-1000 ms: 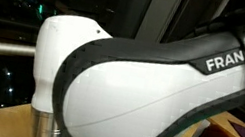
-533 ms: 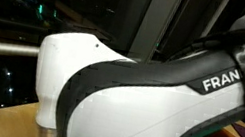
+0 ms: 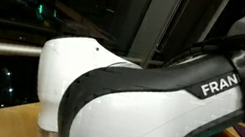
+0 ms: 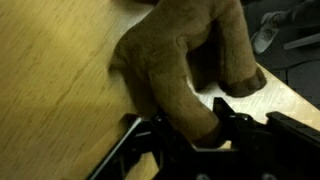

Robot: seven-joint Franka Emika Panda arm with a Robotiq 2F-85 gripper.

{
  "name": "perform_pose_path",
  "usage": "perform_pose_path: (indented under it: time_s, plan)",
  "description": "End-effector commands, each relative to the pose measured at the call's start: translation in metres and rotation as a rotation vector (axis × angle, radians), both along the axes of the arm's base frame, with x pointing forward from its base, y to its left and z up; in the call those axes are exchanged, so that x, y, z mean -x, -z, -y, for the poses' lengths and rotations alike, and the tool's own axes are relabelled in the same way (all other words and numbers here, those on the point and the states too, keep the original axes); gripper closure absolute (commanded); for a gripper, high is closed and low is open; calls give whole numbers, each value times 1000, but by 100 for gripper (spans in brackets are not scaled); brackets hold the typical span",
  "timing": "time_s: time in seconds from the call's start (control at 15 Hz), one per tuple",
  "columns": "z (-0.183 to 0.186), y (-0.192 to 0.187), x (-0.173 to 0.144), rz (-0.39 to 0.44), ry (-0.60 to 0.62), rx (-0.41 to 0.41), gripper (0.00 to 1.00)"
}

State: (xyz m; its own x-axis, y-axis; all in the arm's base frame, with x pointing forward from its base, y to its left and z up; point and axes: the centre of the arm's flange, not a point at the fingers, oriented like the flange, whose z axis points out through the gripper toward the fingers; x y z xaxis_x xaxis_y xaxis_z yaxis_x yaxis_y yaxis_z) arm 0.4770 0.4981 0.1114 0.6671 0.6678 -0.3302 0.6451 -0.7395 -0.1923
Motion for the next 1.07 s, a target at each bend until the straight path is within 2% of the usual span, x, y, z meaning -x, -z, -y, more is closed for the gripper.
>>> perform_pose_path:
  time_s: [0.0, 0.2, 0.33, 0.67, 1.0]
  plan:
    - [5, -5, 0, 1, -7, 8, 80]
    - [4, -8, -2, 6, -4, 10, 99]
    - [7, -18, -5, 20, 4, 15, 96]
    - [31, -78, -21, 109, 51, 36, 96]
    - [83, -161, -32, 229, 132, 69, 96]
